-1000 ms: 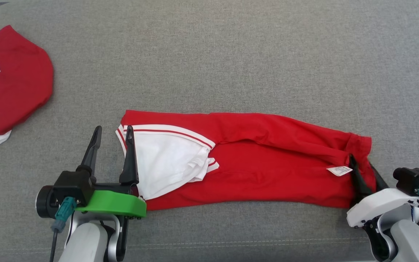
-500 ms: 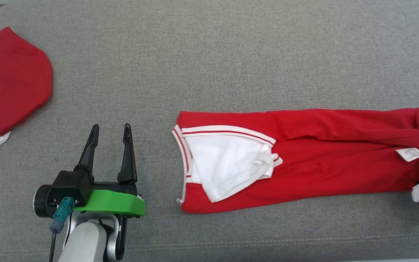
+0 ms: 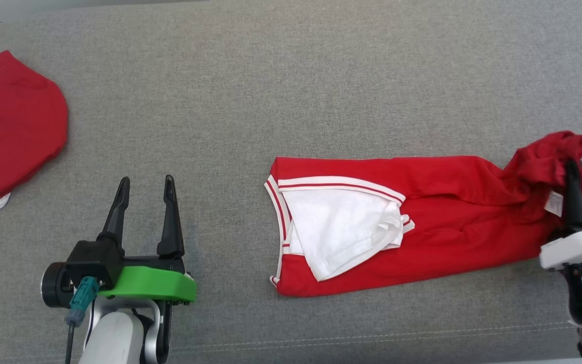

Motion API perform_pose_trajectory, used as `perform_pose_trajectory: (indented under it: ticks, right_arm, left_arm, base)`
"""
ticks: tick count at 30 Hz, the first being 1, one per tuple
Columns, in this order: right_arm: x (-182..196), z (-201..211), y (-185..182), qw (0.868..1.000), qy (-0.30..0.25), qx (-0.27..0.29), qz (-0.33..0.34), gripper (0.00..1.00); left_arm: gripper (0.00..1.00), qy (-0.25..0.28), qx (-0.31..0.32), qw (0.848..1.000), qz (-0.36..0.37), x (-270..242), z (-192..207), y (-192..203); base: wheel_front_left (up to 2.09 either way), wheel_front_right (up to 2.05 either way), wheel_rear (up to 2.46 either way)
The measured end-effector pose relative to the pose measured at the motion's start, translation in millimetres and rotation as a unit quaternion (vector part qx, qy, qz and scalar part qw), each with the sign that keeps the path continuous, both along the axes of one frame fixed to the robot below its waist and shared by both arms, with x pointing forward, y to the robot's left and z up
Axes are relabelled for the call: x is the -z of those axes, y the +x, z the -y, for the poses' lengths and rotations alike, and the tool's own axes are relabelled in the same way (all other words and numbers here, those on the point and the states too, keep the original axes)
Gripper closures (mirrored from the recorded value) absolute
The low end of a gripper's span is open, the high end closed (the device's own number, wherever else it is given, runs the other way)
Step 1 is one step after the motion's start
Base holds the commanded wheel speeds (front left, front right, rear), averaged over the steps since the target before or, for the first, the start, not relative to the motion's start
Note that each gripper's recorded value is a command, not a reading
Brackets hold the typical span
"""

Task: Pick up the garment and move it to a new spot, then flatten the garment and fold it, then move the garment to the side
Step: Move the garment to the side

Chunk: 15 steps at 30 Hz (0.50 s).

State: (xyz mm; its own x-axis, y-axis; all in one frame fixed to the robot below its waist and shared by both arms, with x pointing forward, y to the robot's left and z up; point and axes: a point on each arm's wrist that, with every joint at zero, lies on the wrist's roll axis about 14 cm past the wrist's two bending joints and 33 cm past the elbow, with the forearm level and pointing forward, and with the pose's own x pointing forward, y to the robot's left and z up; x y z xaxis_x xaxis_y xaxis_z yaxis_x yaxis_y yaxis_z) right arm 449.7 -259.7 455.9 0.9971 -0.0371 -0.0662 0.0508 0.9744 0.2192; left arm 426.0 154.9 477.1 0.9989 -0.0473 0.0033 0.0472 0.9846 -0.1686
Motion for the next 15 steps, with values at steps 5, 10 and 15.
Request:
perform_pose_trajectory:
  ticks: [5, 10, 15]
  right_arm:
    - [-28, -54, 7, 0.997, 0.028, -0.066, 0.041, 1.00]
    - [-63, -138, 8, 0.980, 0.079, -0.163, 0.079, 1.00]
    - [-65, -202, -2, 0.962, 0.130, -0.230, 0.065, 1.00]
  left_arm:
    - [0.00, 0.000, 0.001, 1.000, 0.002, -2, 1, -1]
    - [0.00, -0.001, 0.005, 1.000, 0.000, -1, 2, -4]
    - [0.00, -0.006, 0.001, 1.000, 0.001, -2, 1, -9]
  base:
    - [0.00, 0.00, 0.00]
    - [0.00, 0.00, 0.00]
    - [0.00, 0.00, 0.00]
